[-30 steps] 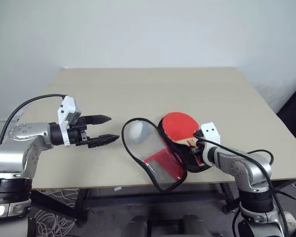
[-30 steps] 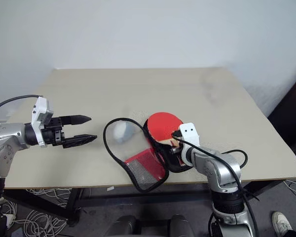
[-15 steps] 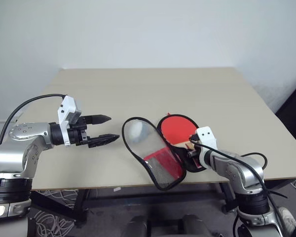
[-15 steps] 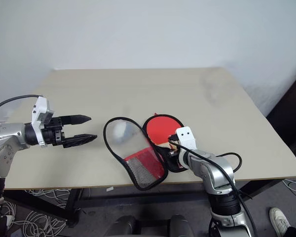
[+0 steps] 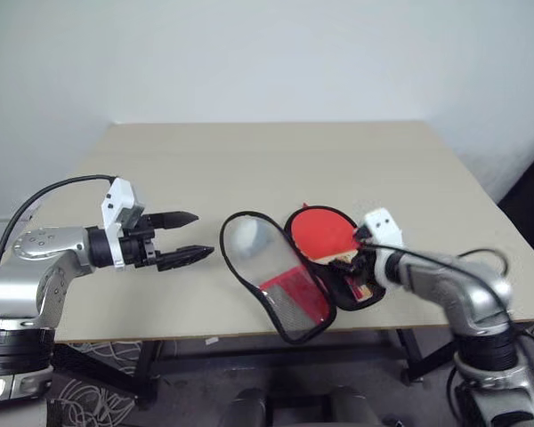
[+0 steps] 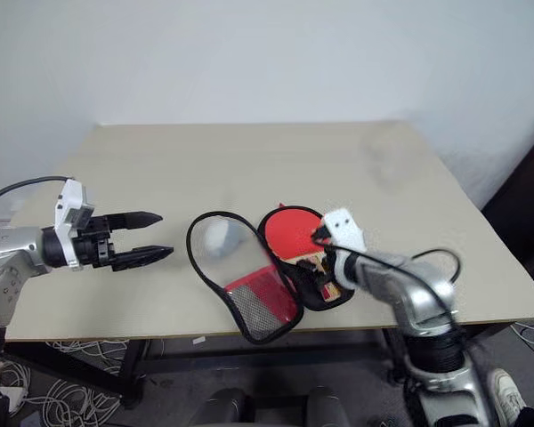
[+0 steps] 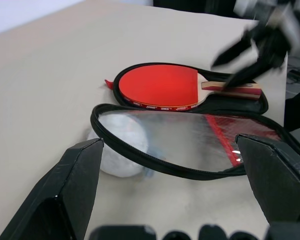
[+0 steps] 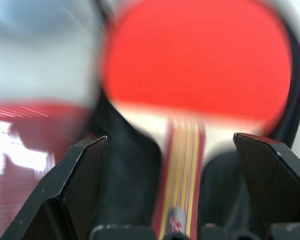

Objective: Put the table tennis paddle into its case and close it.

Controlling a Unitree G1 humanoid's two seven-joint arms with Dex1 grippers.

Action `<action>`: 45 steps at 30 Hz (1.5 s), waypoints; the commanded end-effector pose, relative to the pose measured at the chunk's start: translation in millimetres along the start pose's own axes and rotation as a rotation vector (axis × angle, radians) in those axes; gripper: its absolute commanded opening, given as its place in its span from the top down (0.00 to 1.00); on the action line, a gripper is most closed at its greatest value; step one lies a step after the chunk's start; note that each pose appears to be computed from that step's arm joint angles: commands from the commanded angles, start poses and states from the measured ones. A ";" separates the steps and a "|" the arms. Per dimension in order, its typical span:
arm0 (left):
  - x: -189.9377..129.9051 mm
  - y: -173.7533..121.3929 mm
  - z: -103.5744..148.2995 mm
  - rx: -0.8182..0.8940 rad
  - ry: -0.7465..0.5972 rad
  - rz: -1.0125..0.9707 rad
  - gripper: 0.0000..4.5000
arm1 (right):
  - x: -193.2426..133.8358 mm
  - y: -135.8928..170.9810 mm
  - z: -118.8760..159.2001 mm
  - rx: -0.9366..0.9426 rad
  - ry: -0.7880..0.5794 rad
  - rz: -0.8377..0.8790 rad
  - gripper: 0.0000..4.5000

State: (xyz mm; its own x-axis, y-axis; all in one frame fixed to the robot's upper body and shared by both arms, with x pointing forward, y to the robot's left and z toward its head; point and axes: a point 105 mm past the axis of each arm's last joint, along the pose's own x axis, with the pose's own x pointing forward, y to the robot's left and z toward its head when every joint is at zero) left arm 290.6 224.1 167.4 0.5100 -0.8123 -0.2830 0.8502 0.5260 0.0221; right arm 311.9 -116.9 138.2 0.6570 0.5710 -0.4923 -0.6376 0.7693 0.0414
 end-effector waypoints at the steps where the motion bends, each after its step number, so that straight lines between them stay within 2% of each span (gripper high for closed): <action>1: -15.3 -0.6 6.9 0.015 -0.012 0.033 0.12 | -31.6 -3.0 40.9 -0.140 -0.142 0.082 0.00; 6: -17.7 -9.5 -18.6 -0.037 0.044 0.030 0.51 | -47.5 -39.2 69.1 -0.196 -0.202 -0.021 0.00; 11: 2.2 -19.2 -38.3 -0.061 0.063 0.026 0.91 | -47.8 -45.6 79.2 -0.219 -0.228 -0.045 0.00; 14: 20.5 -23.4 -52.6 -0.053 0.100 0.019 0.91 | -47.3 -43.3 83.1 -0.227 -0.242 -0.045 0.00; 18: 50.2 -30.3 -53.4 -0.039 0.080 -0.012 0.91 | -49.4 -43.1 88.8 -0.225 -0.263 -0.059 0.00; 24: 90.6 -43.3 -22.5 -0.028 -0.051 -0.105 0.91 | -51.9 -47.4 89.3 -0.205 -0.272 -0.095 0.00; 31: 151.9 -69.7 3.2 -0.023 -0.139 -0.241 0.91 | -54.5 -55.5 97.9 -0.185 -0.312 -0.145 0.00; 37: 188.2 -78.4 8.9 -0.025 -0.142 -0.258 0.91 | -56.1 -63.4 106.0 -0.172 -0.335 -0.185 0.00; 41: 186.3 -80.4 -1.8 -0.073 -0.104 -0.262 0.91 | -56.0 -61.9 105.1 -0.168 -0.336 -0.185 0.00; 45: 177.0 -88.8 -11.2 -0.154 -0.080 -0.292 0.64 | -53.6 -59.9 100.9 -0.164 -0.328 -0.183 0.00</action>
State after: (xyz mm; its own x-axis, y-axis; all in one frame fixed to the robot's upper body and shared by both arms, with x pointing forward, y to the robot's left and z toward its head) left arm 307.8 39.0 88.3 0.2780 -0.9333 -0.2271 0.9240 0.3244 -0.2022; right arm 358.1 -163.9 234.8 0.8245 0.5142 -0.2361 -0.5534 0.8198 -0.1472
